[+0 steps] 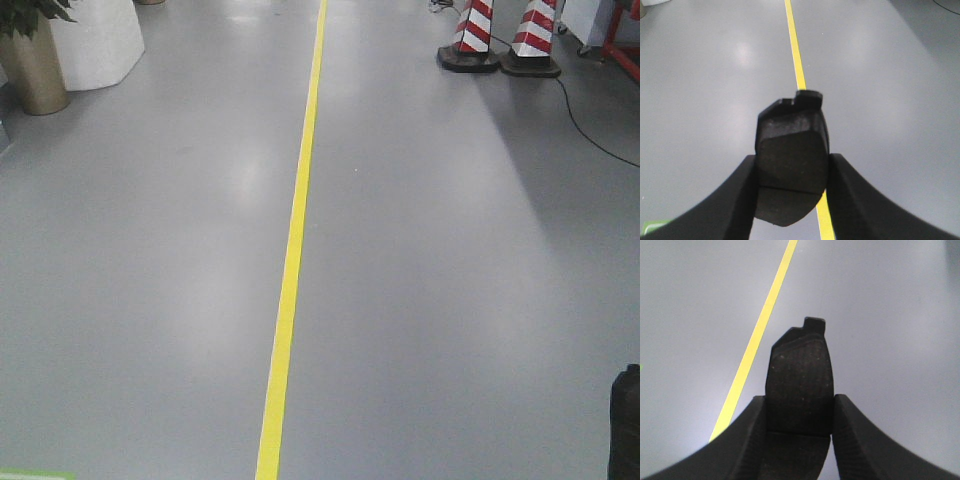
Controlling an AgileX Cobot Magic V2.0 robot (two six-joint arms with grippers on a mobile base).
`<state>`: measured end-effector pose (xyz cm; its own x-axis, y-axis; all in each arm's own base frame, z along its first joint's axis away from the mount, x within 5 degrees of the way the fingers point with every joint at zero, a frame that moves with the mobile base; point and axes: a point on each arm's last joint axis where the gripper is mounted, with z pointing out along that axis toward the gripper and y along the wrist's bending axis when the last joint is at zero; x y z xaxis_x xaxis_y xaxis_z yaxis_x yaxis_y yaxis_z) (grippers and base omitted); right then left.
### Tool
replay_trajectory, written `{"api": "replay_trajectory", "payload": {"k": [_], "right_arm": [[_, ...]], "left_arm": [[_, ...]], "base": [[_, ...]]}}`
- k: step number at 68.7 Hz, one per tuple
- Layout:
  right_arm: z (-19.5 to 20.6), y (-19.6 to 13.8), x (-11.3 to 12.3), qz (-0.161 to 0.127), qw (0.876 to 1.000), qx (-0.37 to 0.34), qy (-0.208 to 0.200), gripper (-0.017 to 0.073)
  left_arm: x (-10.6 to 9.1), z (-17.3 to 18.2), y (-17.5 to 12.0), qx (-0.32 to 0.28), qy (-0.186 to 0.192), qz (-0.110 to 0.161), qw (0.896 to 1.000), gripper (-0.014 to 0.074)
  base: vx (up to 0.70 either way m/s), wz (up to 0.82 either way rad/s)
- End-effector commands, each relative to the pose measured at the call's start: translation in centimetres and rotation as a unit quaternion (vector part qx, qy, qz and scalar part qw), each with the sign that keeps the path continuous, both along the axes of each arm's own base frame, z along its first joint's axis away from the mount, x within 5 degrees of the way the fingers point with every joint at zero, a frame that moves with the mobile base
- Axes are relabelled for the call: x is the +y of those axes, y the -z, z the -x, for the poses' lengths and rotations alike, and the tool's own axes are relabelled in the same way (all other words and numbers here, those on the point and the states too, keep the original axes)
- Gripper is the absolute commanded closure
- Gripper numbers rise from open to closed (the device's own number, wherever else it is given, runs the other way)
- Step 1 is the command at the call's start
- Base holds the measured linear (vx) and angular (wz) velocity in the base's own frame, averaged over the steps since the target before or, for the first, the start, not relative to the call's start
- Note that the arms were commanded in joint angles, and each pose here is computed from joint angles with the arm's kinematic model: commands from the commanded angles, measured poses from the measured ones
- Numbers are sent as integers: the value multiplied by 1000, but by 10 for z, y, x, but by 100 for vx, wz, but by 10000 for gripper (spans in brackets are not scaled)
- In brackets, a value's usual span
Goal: Move and align brake pads A on conveyor
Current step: 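Drive the base along the yellow floor line holding both pads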
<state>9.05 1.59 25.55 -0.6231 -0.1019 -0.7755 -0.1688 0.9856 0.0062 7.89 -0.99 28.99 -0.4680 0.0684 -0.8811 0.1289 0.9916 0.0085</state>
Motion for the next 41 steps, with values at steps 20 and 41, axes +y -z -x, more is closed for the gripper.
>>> {"api": "replay_trajectory", "payload": {"k": [20, 41], "right_arm": [[-6, -16, 0, -6, 998, -55, 4, 566], [-5, -15, 0, -5, 999, -50, 4, 566]], "left_arm": [[-1, -4, -17, -58, 3, 11, 998, 599], [-1, -4, -17, -58, 3, 11, 998, 599]], "base": [[61, -3], [64, -1]]}}
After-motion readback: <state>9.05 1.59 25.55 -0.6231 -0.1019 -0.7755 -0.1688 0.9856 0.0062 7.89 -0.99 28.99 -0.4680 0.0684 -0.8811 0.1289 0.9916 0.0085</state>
